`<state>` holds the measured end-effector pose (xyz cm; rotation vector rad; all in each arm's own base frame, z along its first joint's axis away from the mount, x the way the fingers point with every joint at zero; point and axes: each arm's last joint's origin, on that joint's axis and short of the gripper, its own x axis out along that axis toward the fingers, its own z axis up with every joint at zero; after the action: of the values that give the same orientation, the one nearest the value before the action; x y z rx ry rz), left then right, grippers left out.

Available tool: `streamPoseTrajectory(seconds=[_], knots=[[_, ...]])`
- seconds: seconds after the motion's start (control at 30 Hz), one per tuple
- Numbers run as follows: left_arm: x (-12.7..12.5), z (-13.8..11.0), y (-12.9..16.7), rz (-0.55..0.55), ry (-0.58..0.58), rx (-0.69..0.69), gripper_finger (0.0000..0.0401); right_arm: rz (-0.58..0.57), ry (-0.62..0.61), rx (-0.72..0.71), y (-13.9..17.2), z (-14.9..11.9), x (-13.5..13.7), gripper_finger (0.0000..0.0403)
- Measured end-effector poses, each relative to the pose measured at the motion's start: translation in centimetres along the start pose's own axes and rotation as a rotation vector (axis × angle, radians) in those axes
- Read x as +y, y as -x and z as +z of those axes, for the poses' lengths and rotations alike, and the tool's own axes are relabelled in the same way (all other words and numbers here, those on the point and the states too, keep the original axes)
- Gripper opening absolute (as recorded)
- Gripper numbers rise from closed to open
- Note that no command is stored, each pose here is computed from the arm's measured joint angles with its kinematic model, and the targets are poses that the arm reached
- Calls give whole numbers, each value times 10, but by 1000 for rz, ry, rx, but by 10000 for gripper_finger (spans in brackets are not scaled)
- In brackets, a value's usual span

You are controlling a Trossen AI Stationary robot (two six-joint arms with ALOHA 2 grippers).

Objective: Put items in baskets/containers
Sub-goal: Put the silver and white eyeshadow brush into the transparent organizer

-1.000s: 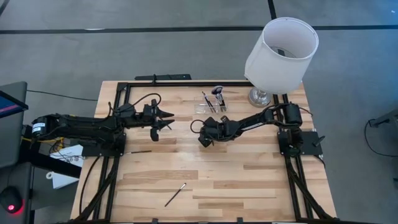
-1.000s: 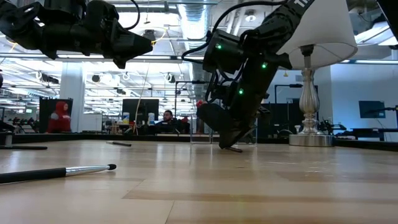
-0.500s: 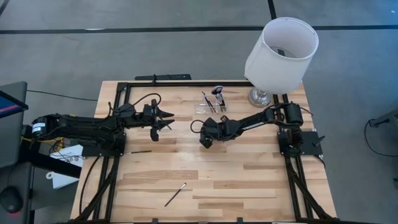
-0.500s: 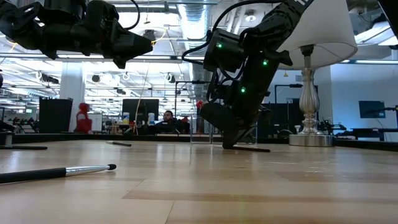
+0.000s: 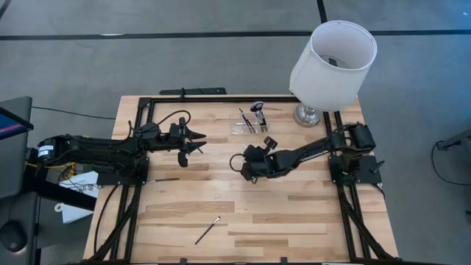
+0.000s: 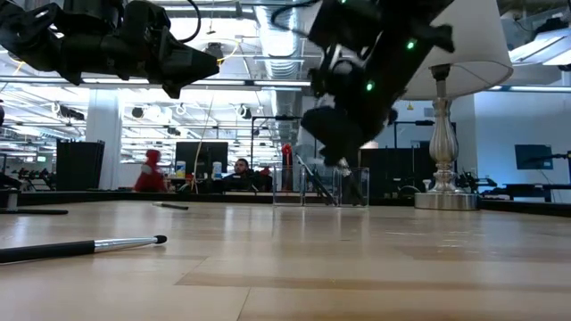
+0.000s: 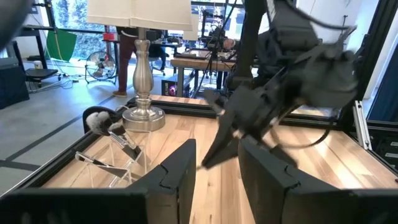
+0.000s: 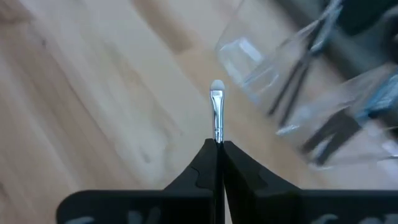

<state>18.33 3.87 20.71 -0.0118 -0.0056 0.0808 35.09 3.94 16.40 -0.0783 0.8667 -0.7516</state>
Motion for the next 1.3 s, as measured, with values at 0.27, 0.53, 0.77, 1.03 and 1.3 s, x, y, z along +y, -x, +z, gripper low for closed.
streamPoseTrajectory(seconds=[0.27, 0.53, 0.77, 1.03, 1.3], knots=[[0, 0, 0, 0, 0, 0, 117, -58, 2, -184, 15, 10, 0, 2], [0, 0, 0, 0, -1, 0, 117, 181, -85, -361, -28, -2, -20, 1], [0, 0, 0, 0, -11, -1, 117, 155, -153, -646, -30, 2, -42, 1], [0, 1, 0, 0, -11, -9, 117, 217, -256, -871, -52, 19, -93, 1], [0, 1, 0, 0, -11, -13, 117, 157, -298, -839, -78, 25, -129, 1]])
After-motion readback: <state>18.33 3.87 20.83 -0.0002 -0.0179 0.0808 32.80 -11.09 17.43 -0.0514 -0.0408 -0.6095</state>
